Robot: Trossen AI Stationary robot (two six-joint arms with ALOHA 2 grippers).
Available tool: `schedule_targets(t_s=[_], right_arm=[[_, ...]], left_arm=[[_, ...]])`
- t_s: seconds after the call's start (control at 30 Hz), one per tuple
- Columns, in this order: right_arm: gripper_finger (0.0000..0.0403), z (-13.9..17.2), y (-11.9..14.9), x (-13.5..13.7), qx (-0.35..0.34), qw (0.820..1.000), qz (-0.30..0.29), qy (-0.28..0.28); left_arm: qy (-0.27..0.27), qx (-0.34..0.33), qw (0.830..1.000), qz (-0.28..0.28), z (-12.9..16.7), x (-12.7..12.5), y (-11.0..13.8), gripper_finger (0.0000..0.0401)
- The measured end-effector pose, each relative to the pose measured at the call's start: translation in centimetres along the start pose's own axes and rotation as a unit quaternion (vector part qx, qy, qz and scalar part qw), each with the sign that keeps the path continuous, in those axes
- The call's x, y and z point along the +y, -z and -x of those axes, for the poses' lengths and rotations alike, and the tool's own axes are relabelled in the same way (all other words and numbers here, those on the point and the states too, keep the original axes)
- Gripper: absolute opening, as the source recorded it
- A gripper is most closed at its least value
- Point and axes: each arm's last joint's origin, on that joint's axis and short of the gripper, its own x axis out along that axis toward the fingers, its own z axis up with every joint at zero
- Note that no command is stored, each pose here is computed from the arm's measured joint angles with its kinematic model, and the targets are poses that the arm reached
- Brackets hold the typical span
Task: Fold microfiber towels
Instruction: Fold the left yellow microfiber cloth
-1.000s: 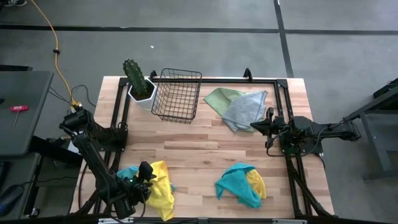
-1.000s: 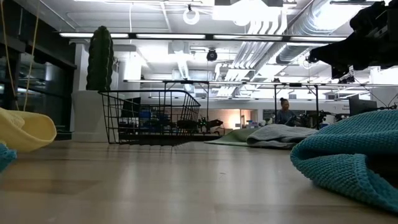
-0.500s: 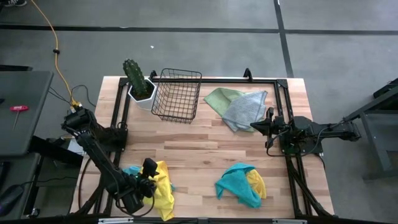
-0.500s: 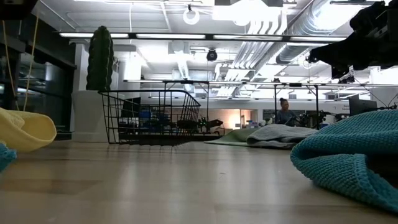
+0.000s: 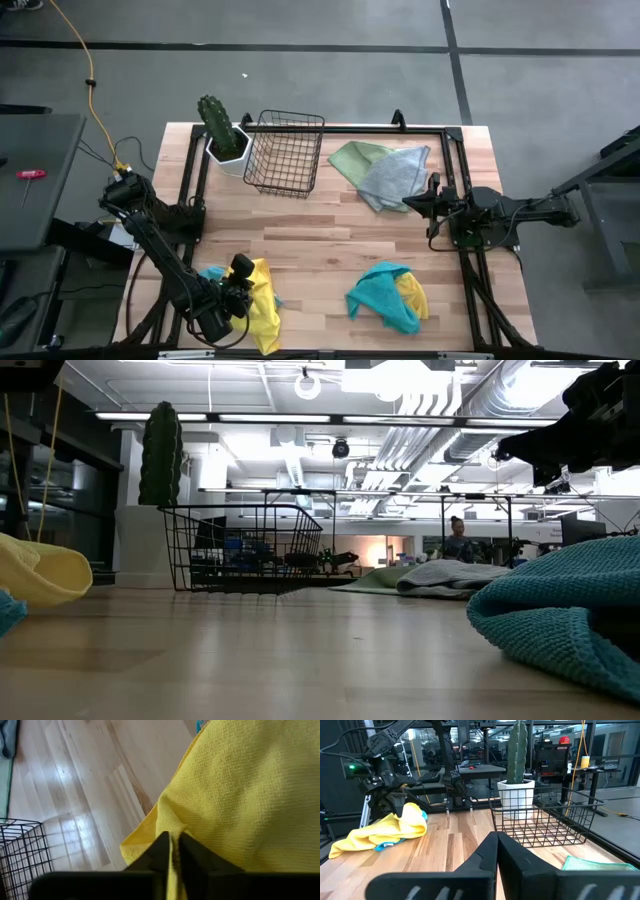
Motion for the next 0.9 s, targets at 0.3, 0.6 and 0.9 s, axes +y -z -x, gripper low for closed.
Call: schedule_targets(t_s=[0.3,0.6,0.9], right_arm=[[0.0000,0.0,0.0,0.0,0.000,1.000,0.000,0.000],[0.0000,0.0,0.0,0.0,0.000,1.000,0.000,0.000],[0.0000,0.0,0.0,0.0,0.000,1.000,0.000,0.000]], left_arm=[[-0.042,-0.058,0.997,-0.014,2.9,3.6,-2.4,0.0002],[-0.067,-0.273,0.957,0.075,7.3,13.3,-3.9,0.0001],[-0.079,-0.436,0.891,0.097,5.9,22.1,-4.4,0.0000]])
